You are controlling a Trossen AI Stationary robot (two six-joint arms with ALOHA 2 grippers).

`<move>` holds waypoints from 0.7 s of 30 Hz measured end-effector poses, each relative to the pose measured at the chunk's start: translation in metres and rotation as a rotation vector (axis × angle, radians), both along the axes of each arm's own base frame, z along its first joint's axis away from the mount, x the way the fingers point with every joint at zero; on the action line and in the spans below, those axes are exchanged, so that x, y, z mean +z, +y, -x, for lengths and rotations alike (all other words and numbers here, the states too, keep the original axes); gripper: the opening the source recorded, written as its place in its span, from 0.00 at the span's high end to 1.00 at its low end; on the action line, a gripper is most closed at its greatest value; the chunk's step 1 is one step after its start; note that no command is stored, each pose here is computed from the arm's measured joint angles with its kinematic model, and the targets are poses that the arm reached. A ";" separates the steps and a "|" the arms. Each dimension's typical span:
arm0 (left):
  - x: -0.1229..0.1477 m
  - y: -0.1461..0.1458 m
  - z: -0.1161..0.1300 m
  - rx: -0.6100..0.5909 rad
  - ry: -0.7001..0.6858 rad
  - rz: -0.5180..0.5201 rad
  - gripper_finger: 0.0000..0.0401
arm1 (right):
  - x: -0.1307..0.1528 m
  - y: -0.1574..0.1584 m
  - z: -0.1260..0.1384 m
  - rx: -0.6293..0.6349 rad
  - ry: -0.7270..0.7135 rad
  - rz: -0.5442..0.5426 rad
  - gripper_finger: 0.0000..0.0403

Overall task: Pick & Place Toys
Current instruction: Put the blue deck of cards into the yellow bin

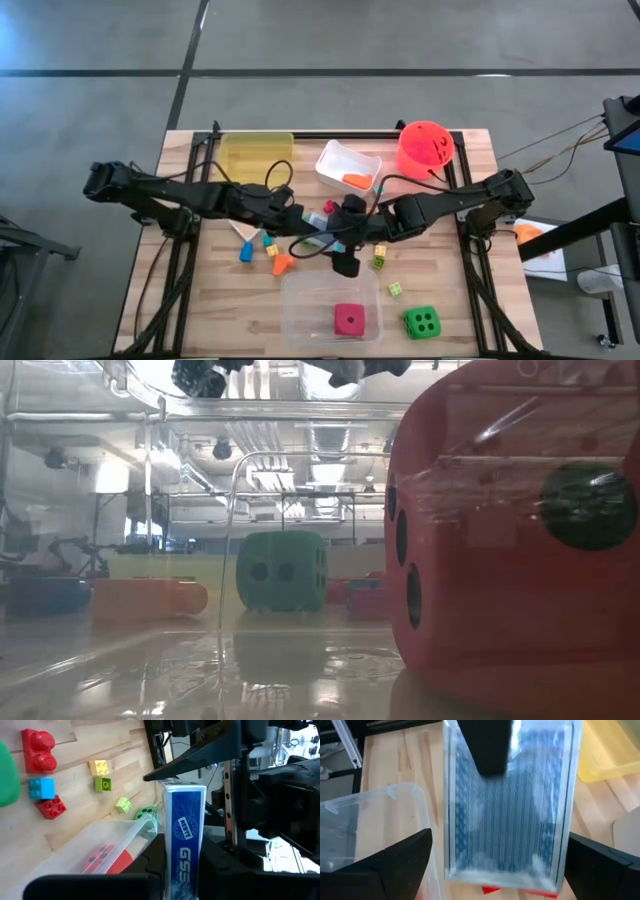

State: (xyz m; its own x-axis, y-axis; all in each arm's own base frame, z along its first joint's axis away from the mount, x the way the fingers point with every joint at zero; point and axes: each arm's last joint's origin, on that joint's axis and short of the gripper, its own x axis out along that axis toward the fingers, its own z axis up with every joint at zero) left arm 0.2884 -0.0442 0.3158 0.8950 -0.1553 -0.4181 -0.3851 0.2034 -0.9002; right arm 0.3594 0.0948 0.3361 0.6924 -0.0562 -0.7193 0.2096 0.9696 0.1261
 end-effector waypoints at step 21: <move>0.030 0.077 0.113 0.370 0.256 -0.300 0.87 | 0.011 -0.005 0.018 -0.277 0.011 -0.186 0.02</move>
